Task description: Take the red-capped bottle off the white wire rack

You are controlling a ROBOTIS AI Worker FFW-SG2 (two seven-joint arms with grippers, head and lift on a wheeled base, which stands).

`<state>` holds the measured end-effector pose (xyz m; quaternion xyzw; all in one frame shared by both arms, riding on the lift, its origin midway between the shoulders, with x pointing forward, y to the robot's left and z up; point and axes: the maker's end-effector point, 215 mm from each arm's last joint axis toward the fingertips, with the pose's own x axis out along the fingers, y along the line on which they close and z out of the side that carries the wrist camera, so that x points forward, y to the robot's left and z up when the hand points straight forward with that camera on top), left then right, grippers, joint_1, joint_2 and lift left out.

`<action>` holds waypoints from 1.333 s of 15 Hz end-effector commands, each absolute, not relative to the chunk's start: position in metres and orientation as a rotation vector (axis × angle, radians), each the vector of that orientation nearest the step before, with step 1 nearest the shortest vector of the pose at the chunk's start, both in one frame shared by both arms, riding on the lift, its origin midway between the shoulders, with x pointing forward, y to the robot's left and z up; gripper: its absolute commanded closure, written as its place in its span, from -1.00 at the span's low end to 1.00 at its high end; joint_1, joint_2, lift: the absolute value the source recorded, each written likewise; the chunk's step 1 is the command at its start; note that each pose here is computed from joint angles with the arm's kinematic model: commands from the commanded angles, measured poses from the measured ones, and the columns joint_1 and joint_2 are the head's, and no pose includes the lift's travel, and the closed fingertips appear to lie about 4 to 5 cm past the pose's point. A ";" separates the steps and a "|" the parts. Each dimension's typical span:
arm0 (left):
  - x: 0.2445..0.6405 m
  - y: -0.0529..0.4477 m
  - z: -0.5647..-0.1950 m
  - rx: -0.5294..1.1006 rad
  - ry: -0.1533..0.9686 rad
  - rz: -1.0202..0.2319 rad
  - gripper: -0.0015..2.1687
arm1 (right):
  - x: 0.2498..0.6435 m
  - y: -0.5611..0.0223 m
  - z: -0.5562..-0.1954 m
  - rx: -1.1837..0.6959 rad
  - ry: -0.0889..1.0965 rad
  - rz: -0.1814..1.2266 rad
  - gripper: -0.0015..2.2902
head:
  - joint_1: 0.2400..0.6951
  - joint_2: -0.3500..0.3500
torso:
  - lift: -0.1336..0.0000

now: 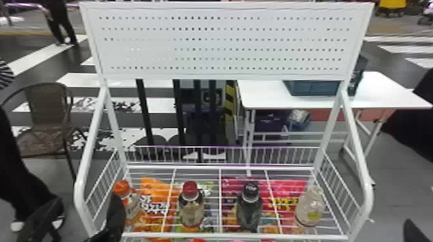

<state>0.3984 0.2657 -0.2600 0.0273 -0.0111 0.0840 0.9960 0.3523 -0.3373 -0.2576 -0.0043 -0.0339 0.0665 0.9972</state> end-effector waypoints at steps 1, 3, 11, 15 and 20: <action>0.399 0.266 -0.261 0.050 -0.019 0.168 -0.92 | 0.351 -0.337 -0.259 -0.009 -0.063 0.133 -0.85 | 0.14 0.00 | 1.00; 0.399 0.266 -0.267 0.062 0.003 0.167 -0.92 | 0.351 -0.337 -0.259 -0.009 -0.066 0.133 -0.85 | 0.14 0.00 | 1.00; 0.396 0.248 -0.292 0.043 0.038 0.143 -0.92 | 0.350 -0.336 -0.261 -0.016 -0.059 0.137 -0.85 | 0.14 0.00 | 1.00; 0.398 0.182 -0.351 0.057 0.064 0.093 -0.92 | 0.351 -0.336 -0.260 -0.018 -0.063 0.137 -0.85 | 0.14 0.00 | 1.00; 0.414 0.117 -0.395 0.041 0.085 0.037 -0.92 | 0.351 -0.338 -0.265 -0.024 -0.053 0.136 -0.85 | 0.14 0.00 | 1.00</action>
